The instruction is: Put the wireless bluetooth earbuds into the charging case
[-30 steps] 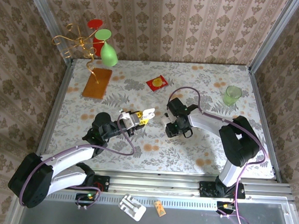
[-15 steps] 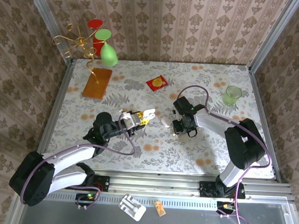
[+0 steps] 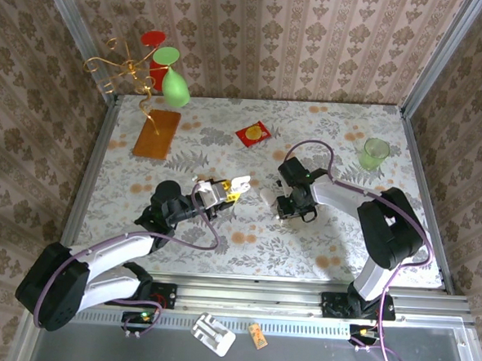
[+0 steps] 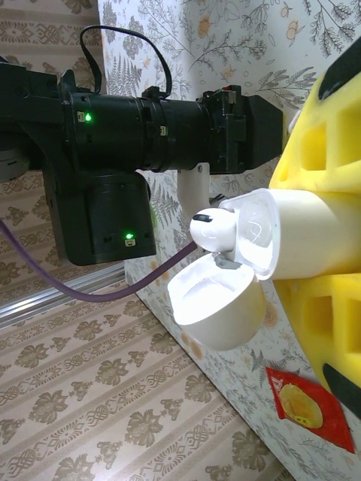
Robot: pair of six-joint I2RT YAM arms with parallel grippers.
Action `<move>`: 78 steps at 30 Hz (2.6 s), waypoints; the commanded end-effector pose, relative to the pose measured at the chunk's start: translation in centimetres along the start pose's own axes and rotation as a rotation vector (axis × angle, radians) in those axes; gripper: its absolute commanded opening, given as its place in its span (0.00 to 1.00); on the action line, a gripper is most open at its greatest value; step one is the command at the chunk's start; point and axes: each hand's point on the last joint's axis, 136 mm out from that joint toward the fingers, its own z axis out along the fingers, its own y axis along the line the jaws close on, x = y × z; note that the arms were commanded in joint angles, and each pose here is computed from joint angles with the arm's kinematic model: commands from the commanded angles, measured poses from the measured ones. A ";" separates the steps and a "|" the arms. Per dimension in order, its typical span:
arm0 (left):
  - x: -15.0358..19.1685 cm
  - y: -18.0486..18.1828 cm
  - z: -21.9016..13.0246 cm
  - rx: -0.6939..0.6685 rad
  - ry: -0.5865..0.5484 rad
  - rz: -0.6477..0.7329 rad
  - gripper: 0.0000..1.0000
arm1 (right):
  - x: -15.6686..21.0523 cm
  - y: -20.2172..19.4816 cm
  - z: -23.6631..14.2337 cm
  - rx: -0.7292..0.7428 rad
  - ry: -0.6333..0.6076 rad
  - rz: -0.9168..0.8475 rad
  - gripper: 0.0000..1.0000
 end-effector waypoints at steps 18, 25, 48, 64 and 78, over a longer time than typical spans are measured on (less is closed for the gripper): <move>-1.2 0.0 0.5 0.011 -0.043 0.029 0.00 | -0.4 4.4 0.1 -0.266 -0.016 0.046 0.26; -1.4 0.0 0.4 0.006 -0.044 0.037 0.00 | -2.0 5.3 -0.5 -0.323 -0.090 0.098 0.27; -1.5 0.1 -0.8 -0.038 -0.045 0.036 0.00 | -5.2 6.9 -0.5 -0.338 -0.117 0.025 0.43; -1.3 0.2 -1.7 -0.068 -0.025 0.041 0.00 | -4.8 8.0 0.2 -0.353 -0.106 -0.036 0.50; -0.8 1.8 -4.2 -0.168 -0.014 0.010 0.00 | -4.7 6.7 -3.0 -0.122 -0.167 -0.193 0.46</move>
